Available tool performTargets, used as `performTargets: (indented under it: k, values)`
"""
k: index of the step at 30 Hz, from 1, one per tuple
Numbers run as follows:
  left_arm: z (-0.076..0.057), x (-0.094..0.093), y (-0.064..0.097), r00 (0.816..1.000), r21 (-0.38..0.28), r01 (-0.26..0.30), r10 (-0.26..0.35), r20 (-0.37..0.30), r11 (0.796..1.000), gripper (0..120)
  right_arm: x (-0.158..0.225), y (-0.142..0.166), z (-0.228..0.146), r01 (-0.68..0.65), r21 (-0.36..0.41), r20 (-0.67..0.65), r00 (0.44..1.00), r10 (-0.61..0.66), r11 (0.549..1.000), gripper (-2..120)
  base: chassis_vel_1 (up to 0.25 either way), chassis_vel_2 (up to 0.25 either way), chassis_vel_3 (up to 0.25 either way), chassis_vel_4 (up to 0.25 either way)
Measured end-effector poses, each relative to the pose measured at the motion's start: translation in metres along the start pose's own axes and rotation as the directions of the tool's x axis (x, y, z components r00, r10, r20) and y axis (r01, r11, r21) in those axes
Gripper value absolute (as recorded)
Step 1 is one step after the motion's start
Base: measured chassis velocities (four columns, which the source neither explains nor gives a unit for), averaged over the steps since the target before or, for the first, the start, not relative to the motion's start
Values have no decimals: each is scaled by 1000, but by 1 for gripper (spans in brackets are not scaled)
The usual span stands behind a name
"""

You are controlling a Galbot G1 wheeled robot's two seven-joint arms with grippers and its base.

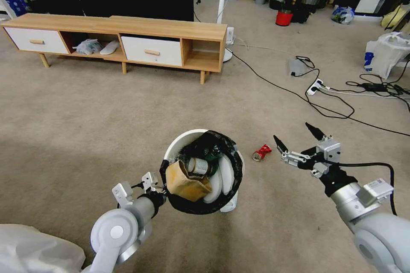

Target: Pick up the trash bin and place the garbage on the floor into it.

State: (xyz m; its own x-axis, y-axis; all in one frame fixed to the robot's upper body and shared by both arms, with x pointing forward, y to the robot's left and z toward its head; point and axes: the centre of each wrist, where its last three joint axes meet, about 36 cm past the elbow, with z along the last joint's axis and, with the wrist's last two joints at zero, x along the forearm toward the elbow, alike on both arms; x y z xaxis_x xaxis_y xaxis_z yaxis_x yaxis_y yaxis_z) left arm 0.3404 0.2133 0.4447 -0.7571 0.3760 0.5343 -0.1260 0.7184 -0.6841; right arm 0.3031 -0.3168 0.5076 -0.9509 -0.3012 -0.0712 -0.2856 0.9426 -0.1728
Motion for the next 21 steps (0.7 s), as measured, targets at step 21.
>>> performTargets:
  k: [21]
  values:
    - [-11,3,-4,999,3,-18,18,48,1000,0,9,3,5,-14,1,-4,1000,14,1000,100,0,0,0,0]
